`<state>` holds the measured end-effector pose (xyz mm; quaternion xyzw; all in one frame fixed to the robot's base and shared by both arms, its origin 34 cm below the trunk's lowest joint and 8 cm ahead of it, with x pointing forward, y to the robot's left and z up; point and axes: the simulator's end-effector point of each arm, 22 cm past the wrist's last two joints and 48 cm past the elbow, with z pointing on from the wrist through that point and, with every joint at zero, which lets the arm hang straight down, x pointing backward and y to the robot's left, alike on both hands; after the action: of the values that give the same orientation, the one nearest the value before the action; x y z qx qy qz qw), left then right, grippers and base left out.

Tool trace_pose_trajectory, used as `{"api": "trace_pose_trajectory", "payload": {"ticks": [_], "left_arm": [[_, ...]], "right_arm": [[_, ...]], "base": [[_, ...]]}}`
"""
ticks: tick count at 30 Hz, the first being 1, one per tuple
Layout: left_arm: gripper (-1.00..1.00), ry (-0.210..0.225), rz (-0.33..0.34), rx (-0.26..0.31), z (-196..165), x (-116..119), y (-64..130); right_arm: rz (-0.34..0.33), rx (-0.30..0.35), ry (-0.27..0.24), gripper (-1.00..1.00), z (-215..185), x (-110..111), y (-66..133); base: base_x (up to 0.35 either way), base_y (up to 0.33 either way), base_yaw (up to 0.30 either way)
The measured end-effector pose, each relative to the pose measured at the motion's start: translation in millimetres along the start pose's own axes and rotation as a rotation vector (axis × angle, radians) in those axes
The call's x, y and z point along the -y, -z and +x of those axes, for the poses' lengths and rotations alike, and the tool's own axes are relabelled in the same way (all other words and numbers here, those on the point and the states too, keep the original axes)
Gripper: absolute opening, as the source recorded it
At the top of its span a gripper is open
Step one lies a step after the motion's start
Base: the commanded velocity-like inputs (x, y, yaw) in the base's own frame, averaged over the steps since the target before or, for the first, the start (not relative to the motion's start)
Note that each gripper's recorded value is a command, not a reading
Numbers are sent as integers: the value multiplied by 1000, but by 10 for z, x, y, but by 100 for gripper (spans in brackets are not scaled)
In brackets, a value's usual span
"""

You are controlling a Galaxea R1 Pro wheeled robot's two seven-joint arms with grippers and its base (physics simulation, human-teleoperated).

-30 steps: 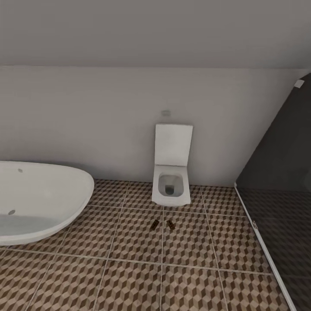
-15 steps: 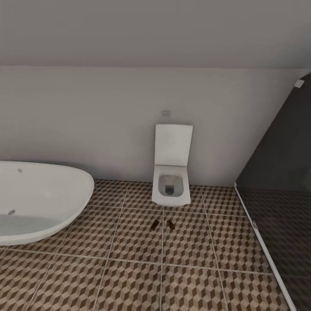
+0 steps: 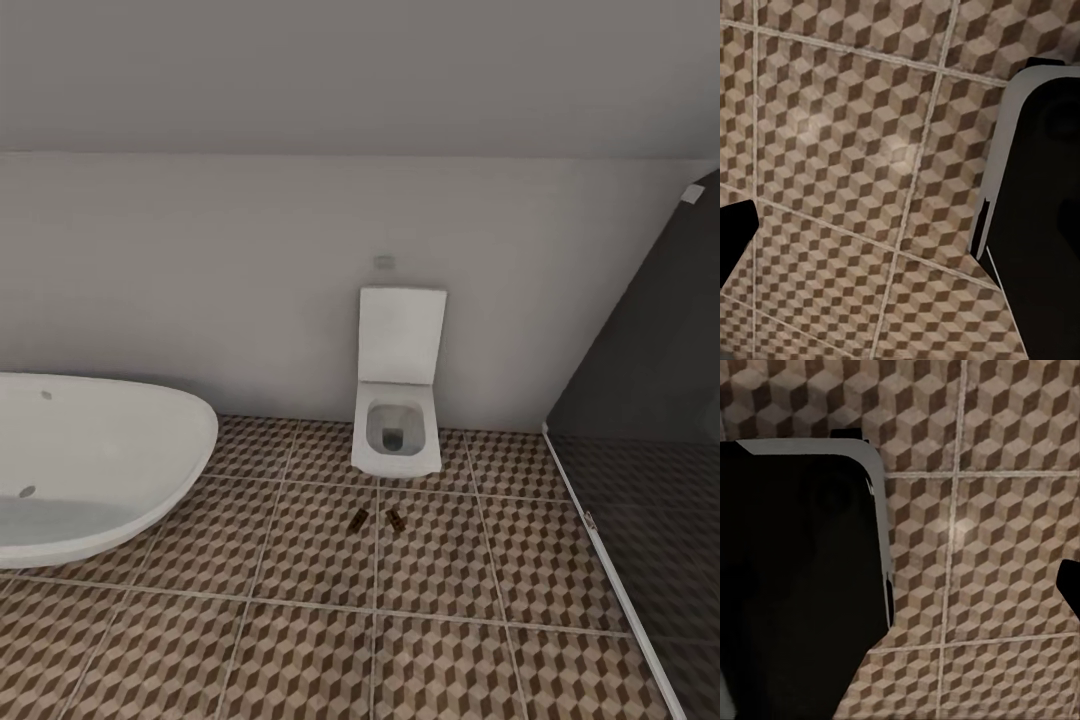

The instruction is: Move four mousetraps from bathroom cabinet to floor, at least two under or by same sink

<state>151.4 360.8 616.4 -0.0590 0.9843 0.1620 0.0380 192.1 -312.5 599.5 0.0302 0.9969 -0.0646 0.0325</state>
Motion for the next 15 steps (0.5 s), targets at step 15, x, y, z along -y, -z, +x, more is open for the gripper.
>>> {"api": "trace_pose_trajectory", "payload": {"ticks": [15], "left_arm": [[100,-35,2,-169,375,-12,30]], "right_arm": [[-10,-18,-3,100,39,-104,6]], "base": [[0,0,0]]}}
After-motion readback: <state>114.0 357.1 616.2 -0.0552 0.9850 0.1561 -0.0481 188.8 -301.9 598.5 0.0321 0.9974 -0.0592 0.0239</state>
